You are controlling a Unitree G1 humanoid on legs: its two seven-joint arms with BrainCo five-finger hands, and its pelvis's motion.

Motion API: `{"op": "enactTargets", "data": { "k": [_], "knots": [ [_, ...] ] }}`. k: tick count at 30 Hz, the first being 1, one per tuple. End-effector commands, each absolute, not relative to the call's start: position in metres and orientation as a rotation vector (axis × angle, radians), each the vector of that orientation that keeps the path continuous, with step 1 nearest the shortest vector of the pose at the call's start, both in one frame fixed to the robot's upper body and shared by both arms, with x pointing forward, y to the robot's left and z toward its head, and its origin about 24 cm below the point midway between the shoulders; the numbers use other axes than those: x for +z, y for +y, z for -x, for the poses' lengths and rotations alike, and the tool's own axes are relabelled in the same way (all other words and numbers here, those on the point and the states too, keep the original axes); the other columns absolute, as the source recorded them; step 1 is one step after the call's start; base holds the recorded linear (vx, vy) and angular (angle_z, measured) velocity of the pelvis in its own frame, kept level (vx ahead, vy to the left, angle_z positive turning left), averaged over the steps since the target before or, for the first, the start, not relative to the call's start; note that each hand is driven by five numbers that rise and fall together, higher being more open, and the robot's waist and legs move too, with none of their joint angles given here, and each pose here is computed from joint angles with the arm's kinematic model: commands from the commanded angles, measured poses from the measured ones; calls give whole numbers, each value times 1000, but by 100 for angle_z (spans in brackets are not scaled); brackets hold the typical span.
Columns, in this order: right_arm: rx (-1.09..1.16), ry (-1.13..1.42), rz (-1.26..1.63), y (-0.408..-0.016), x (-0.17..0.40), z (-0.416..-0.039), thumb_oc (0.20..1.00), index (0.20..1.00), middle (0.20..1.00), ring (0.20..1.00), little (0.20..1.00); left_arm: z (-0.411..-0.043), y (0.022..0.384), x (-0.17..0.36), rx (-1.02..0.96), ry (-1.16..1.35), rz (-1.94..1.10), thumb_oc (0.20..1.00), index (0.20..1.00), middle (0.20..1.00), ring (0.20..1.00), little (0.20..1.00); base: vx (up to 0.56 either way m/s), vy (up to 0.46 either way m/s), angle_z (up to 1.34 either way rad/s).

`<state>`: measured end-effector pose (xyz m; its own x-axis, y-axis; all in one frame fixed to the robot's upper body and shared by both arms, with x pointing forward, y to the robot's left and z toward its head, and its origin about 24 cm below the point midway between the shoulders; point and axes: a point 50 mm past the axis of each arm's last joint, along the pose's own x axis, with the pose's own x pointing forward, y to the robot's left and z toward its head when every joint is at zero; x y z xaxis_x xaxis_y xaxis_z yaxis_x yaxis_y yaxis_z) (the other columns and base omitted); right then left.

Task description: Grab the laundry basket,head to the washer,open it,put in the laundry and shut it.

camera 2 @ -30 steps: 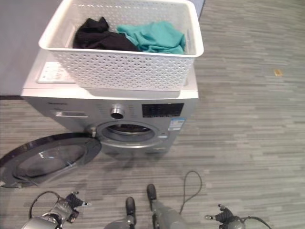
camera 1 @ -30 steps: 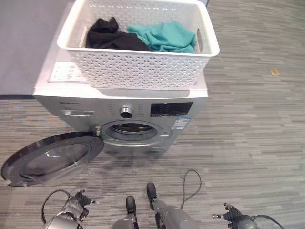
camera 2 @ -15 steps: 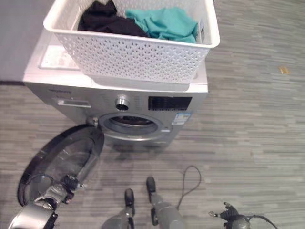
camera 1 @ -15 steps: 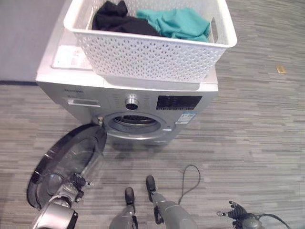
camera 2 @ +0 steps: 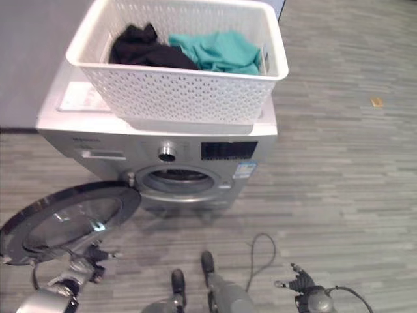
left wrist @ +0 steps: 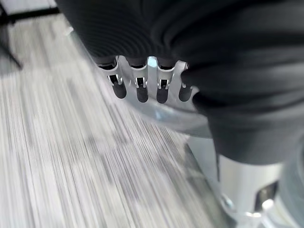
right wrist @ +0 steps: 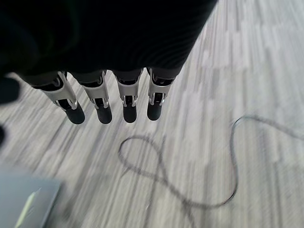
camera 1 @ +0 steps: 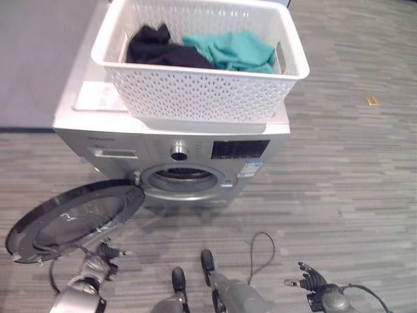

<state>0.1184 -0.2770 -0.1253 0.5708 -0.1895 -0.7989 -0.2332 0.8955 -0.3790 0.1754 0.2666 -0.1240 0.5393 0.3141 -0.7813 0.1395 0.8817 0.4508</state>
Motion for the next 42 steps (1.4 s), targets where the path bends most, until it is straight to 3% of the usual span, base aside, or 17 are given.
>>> {"op": "enactTargets", "data": {
  "k": [1, 5, 8, 12, 16, 18, 22, 26, 28, 32, 34, 38, 42],
  "knots": [
    [-13, 1021, 433, -279, -130, -99, 1000, 1000, 1000, 1000, 1000, -174, 284, -119, 135, 1025, -522, 1000, 1000, 1000, 1000, 1000, 76, -46, 12],
    [-85, 1083, 354, -277, -139, -89, 1000, 1000, 1000, 1000, 1000, -127, 258, -147, -27, 1167, -548, 1000, 1000, 1000, 1000, 1000, 76, -42, 6],
    [-187, 1059, 232, -281, -137, -88, 1000, 1000, 1000, 1000, 1000, -111, 256, -153, -50, 1217, -545, 1000, 1000, 1000, 1000, 1000, 86, -32, 2],
    [-423, 1000, 56, -311, -128, -78, 1000, 1000, 1000, 1000, 1000, -58, 251, -165, -82, 1376, -518, 1000, 1000, 1000, 1000, 1000, 86, -18, -3],
    [-502, 875, 114, -345, -101, -93, 1000, 1000, 1000, 1000, 1000, -41, 248, -168, -83, 1426, -493, 1000, 1000, 1000, 1000, 1000, 47, -4, -4],
    [-587, 709, 215, -385, -58, -108, 1000, 1000, 1000, 1000, 1000, -35, 247, -168, -74, 1434, -468, 1000, 1000, 1000, 1000, 1000, 58, 4, -3],
    [-632, 529, 409, -425, 5, -127, 1000, 1000, 1000, 1000, 1000, -41, 243, -169, -96, 1403, -456, 1000, 1000, 1000, 1000, 1000, 30, 15, -4],
    [-567, 248, 796, -443, 118, -170, 1000, 1000, 1000, 1000, 1000, -52, 243, -167, -108, 1358, -440, 1000, 1000, 1000, 1000, 1000, 5, 19, -4],
    [-566, 200, 870, -447, 144, -179, 1000, 1000, 1000, 1000, 1000, -55, 242, -167, -119, 1347, -447, 1000, 1000, 1000, 1000, 1000, -14, 12, -6],
    [-469, -3, 1064, -428, 216, -213, 1000, 1000, 1000, 1000, 1000, -63, 236, -167, -159, 1313, -447, 1000, 1000, 1000, 1000, 1000, -23, 11, 0],
    [-459, -35, 1074, -423, 223, -222, 1000, 1000, 1000, 1000, 1000, -64, 236, -166, -153, 1312, -441, 1000, 1000, 1000, 1000, 1000, -46, -1, -6],
    [-298, -273, 1179, -376, 303, -266, 1000, 1000, 1000, 1000, 1000, -68, 243, -164, -134, 1300, -442, 1000, 1000, 1000, 1000, 1000, -83, -12, -7],
    [-258, -373, 1222, -352, 350, -281, 1000, 1000, 1000, 1000, 1000, -66, 255, -161, -104, 1304, -450, 1000, 1000, 1000, 1000, 1000, -63, 6, 8]
  ]
}}
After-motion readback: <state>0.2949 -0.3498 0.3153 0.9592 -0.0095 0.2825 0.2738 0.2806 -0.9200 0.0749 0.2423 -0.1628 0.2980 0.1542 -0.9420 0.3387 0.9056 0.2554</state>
